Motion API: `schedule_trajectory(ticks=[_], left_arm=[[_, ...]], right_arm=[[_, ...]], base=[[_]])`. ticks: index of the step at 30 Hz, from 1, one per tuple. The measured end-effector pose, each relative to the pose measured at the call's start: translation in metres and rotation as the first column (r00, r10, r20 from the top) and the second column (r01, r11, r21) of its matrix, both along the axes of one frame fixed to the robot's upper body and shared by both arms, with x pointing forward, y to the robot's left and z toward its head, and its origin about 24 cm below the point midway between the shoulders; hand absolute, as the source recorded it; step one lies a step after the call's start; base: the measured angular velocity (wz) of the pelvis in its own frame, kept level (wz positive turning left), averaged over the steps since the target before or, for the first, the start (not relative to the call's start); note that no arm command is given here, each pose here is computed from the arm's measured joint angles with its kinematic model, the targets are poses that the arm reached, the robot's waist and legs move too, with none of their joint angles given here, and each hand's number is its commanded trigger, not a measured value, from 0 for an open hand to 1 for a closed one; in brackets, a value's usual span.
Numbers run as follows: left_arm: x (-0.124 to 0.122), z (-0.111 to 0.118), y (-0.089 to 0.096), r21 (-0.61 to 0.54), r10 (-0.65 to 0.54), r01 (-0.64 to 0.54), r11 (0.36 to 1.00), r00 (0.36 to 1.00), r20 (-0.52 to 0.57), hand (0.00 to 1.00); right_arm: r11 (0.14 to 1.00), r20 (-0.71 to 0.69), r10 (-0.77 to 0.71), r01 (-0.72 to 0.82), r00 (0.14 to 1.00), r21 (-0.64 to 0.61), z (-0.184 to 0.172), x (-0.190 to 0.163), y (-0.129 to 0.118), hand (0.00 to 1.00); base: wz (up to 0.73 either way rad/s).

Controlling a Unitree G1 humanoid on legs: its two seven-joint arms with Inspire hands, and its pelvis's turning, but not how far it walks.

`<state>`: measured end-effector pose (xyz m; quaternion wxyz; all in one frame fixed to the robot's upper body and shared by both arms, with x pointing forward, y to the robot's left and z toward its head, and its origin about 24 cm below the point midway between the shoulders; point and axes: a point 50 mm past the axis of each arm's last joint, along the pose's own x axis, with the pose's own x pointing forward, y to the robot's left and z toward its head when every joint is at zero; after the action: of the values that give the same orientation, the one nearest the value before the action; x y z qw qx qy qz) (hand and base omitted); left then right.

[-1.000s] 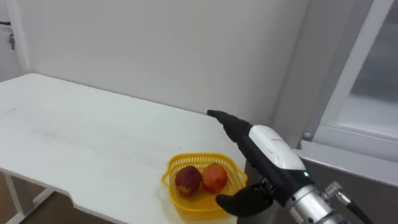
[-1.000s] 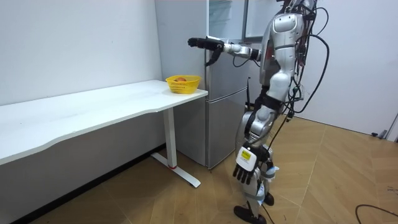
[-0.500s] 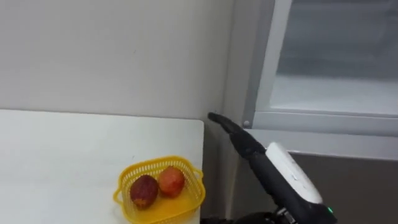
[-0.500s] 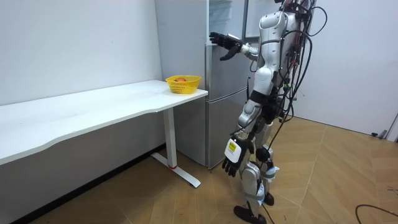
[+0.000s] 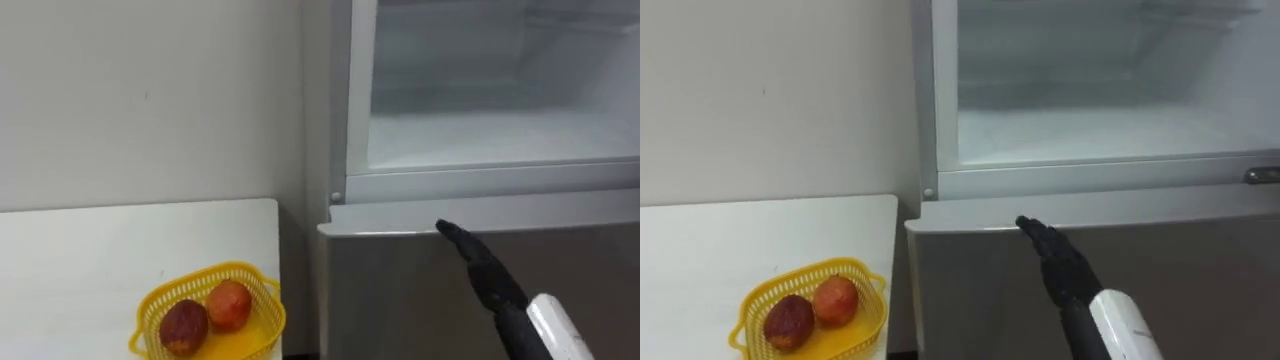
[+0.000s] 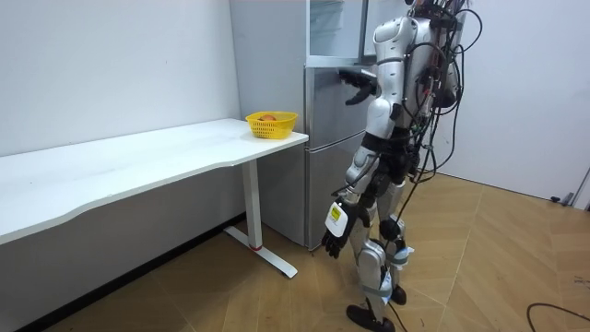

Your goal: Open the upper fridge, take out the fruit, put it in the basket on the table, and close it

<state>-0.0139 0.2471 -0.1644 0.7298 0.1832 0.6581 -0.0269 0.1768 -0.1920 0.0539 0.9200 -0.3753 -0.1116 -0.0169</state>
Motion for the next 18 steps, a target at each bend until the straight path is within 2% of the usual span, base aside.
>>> schedule_trajectory(ticks=[2, 9, 18], left_arm=[[0.003, 0.0, -0.001, -0.001, -0.003, 0.003, 1.0, 1.0, 0.006, 0.0], [0.005, 0.0, -0.002, -0.009, -0.009, 0.009, 1.0, 1.0, 0.017, 0.0], [0.001, -0.002, -0.007, -0.018, -0.017, 0.017, 1.0, 1.0, -0.003, 0.0]], right_arm=[[0.997, -0.11, -0.079, 0.078, 0.991, -0.009, -0.021, -0.009, -0.012, 0.0], [0.978, -0.263, -0.196, 0.208, 0.945, 0.018, -0.057, -0.034, -0.031, 0.0], [0.908, -0.502, -0.349, 0.419, 0.792, 0.031, -0.114, -0.072, -0.052, 0.0]], base=[[-0.07], [-0.1], [0.0]])
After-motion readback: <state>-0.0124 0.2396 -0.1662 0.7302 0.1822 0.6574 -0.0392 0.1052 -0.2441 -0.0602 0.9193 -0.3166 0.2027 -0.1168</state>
